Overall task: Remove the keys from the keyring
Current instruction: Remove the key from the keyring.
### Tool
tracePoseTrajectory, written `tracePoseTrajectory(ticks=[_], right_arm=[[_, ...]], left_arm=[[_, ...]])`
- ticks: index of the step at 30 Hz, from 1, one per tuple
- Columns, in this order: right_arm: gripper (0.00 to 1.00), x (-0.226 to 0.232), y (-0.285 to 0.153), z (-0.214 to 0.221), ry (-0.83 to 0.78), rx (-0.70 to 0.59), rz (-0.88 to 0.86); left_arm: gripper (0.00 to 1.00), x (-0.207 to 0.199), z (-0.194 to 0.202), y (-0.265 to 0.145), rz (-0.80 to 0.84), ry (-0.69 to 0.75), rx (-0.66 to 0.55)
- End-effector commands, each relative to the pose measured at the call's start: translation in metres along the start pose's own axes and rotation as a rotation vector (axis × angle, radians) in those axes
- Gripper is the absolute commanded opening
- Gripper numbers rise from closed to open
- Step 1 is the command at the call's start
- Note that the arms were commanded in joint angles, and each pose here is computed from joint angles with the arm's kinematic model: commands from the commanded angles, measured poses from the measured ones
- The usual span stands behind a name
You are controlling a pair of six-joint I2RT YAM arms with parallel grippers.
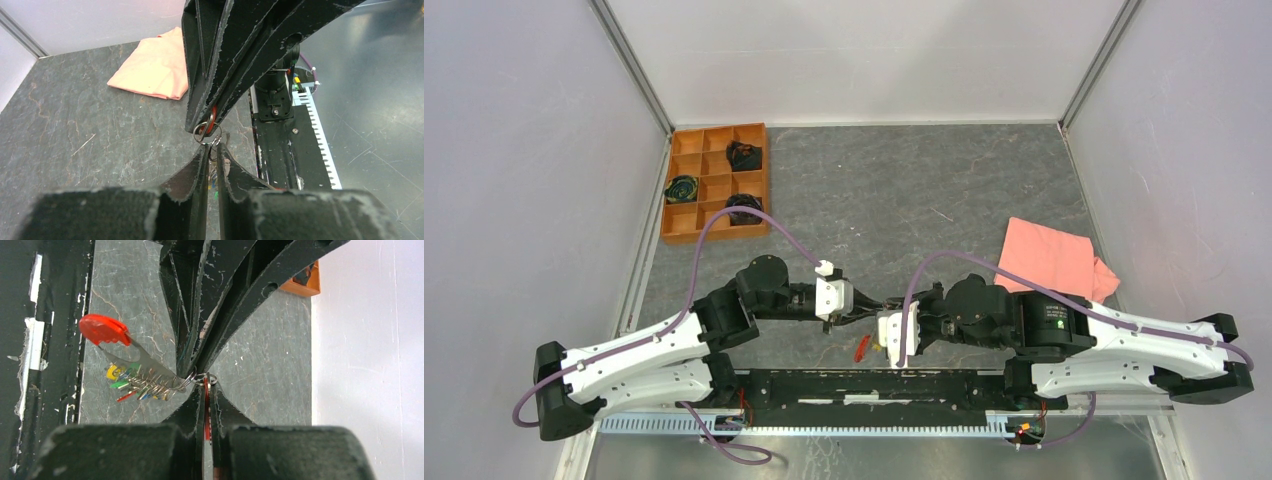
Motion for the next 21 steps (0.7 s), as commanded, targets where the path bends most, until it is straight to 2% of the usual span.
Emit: tracePoseTrajectory(ticks=[1, 8, 21], right_arm=[[0.01, -0.030, -0.016, -0.018, 0.029, -0.058, 0.127], [0.01, -0.030, -0.016, -0.016, 0.033, -0.053, 0.138], [0.01, -0.021, -0.016, -0.001, 0.046, 0.000, 0.156]], left_arm=[[0.15, -0.006, -0.010, 0.002, 0.051, 0.026, -0.046], [0.03, -0.007, -0.007, 0.003, 0.054, 0.016, -0.048], [0.02, -0.004, -0.010, -0.007, -0.027, -0.008, -0.137]])
Point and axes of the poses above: each gripper's point midway between its finger pads, its own y axis out along the fingers, its own x axis along the line the jaws close on, z = x × y, the point moved 5 cm from there along -y, back along the fingers, and after that the axes turned 9 degrees about -y, right-handed, at the moved point
